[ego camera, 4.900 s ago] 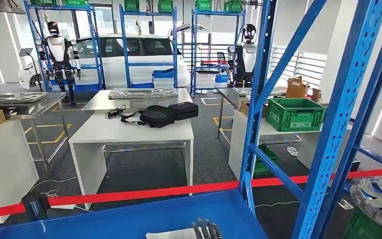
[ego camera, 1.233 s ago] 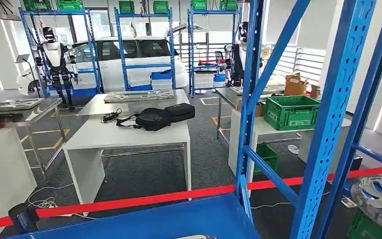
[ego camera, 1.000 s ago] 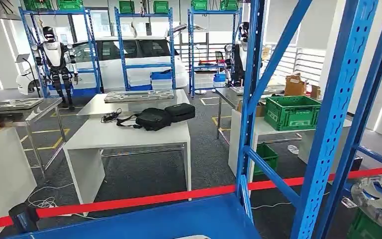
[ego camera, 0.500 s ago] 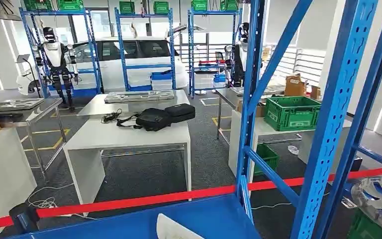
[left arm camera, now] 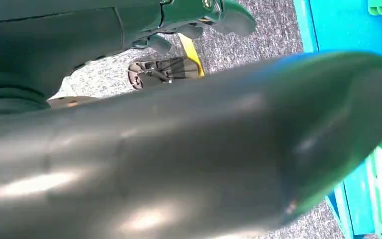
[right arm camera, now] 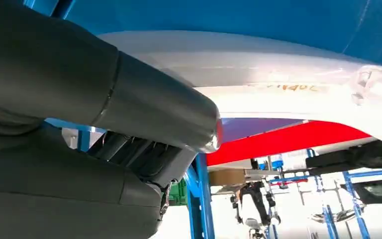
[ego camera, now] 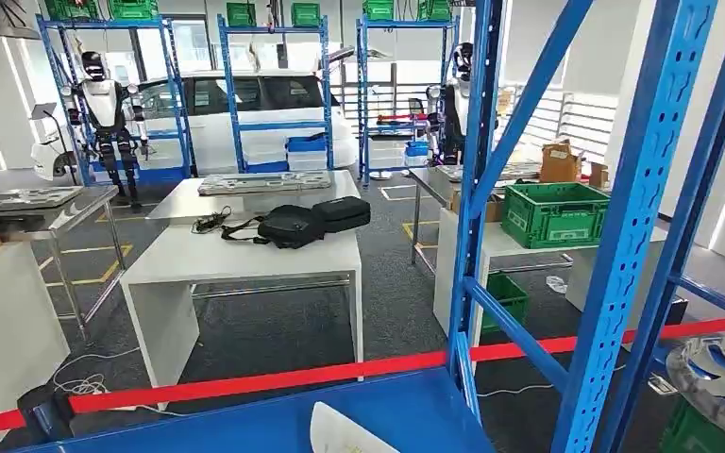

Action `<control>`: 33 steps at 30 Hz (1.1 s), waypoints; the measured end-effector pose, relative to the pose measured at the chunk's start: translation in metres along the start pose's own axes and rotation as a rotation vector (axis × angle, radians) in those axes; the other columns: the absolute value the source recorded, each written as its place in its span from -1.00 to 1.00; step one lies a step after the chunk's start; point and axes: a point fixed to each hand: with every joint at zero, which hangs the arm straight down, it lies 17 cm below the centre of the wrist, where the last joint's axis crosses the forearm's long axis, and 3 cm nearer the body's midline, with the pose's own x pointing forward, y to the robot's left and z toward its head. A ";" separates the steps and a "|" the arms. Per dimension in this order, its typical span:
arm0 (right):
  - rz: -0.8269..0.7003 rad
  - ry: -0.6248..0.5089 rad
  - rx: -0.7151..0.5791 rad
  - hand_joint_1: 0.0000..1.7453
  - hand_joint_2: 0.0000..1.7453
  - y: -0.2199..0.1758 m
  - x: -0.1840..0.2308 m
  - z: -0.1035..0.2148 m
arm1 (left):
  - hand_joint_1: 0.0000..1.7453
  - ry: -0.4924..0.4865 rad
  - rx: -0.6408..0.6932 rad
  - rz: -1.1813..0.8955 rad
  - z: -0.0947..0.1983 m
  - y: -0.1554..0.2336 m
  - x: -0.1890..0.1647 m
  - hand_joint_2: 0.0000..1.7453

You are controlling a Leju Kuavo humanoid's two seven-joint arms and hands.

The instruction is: Take the parts from the cabinet and place them on the table.

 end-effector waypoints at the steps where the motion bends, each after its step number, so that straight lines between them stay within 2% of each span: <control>1: 0.000 0.000 0.000 1.00 -1.00 0.000 0.000 0.000 | -1.00 0.000 0.000 0.000 0.000 0.000 0.000 -1.00; 26: -0.008 -0.008 -0.043 1.00 -1.00 -0.011 0.001 -0.003 | -1.00 -0.005 -0.002 0.001 0.000 0.000 0.001 -1.00; 32: -0.005 0.009 -0.098 1.00 -1.00 -0.037 -0.009 -0.012 | -1.00 -0.007 -0.002 0.000 0.000 0.000 0.002 -1.00; 33: -0.001 0.011 -0.106 1.00 -1.00 -0.043 -0.011 -0.014 | -1.00 -0.008 -0.002 -0.001 0.000 -0.001 0.002 1.00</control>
